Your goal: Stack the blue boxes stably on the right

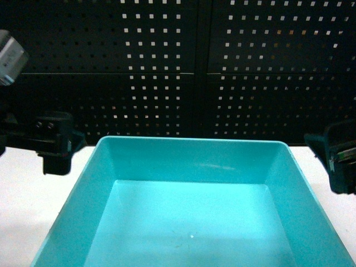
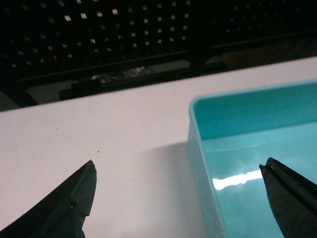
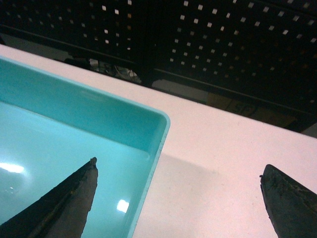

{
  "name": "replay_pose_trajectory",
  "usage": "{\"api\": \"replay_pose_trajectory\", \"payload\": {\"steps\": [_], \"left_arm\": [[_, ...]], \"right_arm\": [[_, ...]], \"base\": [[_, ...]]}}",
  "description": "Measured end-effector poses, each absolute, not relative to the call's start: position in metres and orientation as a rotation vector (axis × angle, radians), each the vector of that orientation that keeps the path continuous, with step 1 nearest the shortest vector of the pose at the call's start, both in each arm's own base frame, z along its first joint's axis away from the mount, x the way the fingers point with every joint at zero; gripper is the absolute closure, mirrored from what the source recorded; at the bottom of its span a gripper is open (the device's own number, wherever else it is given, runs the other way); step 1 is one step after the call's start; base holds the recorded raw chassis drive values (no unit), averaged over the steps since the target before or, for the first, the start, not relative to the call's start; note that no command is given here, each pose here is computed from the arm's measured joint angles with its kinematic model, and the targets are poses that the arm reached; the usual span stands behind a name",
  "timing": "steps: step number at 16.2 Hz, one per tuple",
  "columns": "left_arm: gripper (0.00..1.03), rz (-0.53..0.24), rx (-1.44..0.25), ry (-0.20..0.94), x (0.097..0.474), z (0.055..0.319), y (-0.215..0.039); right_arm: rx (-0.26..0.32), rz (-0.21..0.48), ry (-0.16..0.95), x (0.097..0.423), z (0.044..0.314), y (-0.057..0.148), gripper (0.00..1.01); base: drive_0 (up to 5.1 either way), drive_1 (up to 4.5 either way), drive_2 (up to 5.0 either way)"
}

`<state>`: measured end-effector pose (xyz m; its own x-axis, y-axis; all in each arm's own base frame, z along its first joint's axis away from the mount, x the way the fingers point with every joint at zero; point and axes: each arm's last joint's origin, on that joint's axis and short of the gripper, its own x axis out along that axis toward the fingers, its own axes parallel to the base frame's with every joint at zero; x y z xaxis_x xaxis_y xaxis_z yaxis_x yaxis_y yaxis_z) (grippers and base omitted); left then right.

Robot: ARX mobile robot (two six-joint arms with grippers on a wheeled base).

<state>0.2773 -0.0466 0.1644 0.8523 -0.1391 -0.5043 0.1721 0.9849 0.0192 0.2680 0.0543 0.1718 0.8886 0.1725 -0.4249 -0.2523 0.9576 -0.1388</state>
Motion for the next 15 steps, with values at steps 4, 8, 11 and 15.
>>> {"api": "replay_pose_trajectory", "payload": {"steps": [4,8,11,15], "left_arm": [[0.05,-0.18,0.108,0.608,0.279,0.143,-0.068],[0.05,-0.15,0.132,0.669,0.279,0.117,-0.075],[0.05,-0.125,0.138,0.721,0.272,0.101,-0.075],[0.05,-0.111,0.124,0.727,0.269,0.098,-0.077]], "right_arm": [[-0.21,0.218,0.469,0.273,0.153,0.06,0.03],[-0.217,0.221,0.583,0.267,0.117,0.059,0.03],[-0.216,0.21,0.625,0.258,0.1,0.057,0.03],[-0.211,0.201,0.655,0.252,0.09,0.056,0.26]], "base": [[0.0,0.0,0.0],[0.0,0.0,0.0],[0.0,0.0,0.0],[0.0,0.0,0.0]]}}
